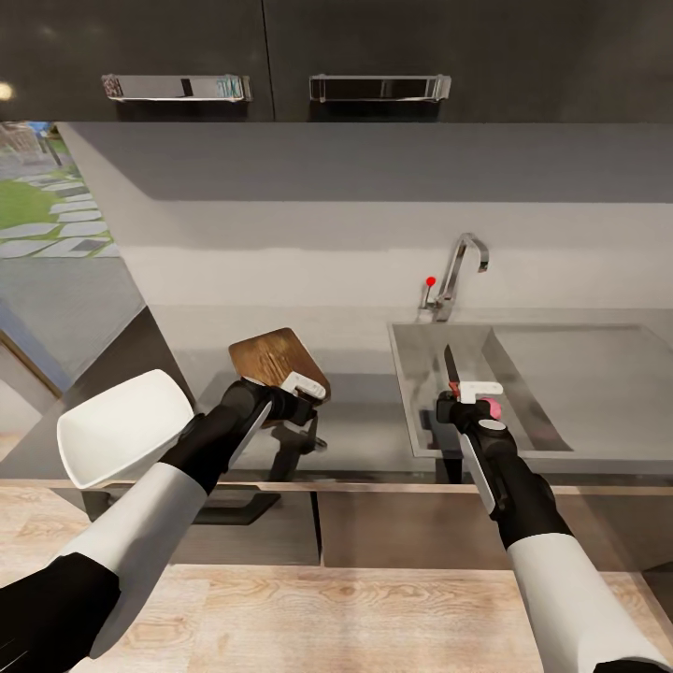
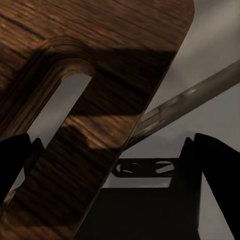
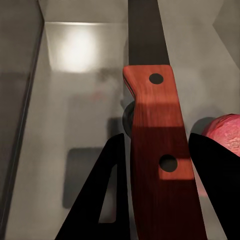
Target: In the kitchen, take the Vidalia onion out of the sink, dice it on the chopping board with the paring knife, put the diced onion into the bowl on the countertop, then place both the paring knife and the chopping board into the sink.
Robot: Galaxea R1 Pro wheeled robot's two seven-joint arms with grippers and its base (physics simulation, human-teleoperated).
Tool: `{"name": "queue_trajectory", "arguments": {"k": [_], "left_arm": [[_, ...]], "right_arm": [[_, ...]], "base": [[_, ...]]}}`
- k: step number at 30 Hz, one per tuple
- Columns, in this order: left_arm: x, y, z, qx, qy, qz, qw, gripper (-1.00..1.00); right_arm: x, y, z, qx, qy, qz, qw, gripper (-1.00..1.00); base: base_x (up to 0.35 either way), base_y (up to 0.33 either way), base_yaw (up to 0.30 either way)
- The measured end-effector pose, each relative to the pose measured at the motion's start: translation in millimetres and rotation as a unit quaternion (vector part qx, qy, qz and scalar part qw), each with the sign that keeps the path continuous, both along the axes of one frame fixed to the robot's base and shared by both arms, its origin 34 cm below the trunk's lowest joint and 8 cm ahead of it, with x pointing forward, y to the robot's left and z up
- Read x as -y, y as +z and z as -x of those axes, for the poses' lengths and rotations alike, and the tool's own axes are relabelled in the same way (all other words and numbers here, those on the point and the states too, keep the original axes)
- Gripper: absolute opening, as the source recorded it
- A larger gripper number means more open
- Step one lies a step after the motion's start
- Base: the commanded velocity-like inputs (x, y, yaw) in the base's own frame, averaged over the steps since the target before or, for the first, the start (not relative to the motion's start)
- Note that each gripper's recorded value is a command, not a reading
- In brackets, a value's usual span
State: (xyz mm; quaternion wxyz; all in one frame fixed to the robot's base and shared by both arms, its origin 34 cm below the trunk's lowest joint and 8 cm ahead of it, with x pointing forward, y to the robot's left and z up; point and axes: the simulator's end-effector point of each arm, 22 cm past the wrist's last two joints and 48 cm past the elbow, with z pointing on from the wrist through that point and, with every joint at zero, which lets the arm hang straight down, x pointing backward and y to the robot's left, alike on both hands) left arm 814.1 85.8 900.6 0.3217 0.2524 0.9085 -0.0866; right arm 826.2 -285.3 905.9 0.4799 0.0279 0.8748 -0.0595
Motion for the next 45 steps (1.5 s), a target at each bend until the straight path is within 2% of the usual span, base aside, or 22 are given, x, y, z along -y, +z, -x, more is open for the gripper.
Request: {"name": "queue_trajectory", "arguments": {"k": [16,26,27,28,29,45], "left_arm": [[0.3,0.0,0.2,0.000,0.000,0.000,1.0000,-1.00],[2.0,0.8,3.4,-0.004,0.000,-0.005,1.0000,-1.00],[6.7,2.2,5.5,-0.009,0.000,0.007,0.9999,-1.00],[2.4,3.2,3.0,-0.002,0.001,-0.005,1.0000,-1.00],[2.1,4.3,2.8,0.000,0.000,-0.006,1.0000,-1.00],[2.8,22.5,1.6,0.012,0.001,-0.003,0.9999,-1.00]], "right_arm": [[0.1,1.3,-0.3,0.001,0.000,0.000,1.0000,-1.00],[0.8,22.5,-4.5,0.021,0.000,0.001,0.9998,-1.00],[0.9,23.8,-4.6,0.022,0.000,0.001,0.9998,-1.00],[0.9,24.9,-4.7,0.023,0.000,0.001,0.9997,-1.00],[0.9,26.1,-4.7,0.024,0.000,0.001,0.9997,-1.00],[0.9,44.0,-5.2,0.037,0.000,0.001,0.9993,-1.00]], "base": [[0.000,0.000,-0.001],[0.000,0.000,-0.056],[0.000,0.000,-0.065],[0.000,0.000,-0.065],[0.000,0.000,-0.065],[0.000,0.000,-0.051]]}}
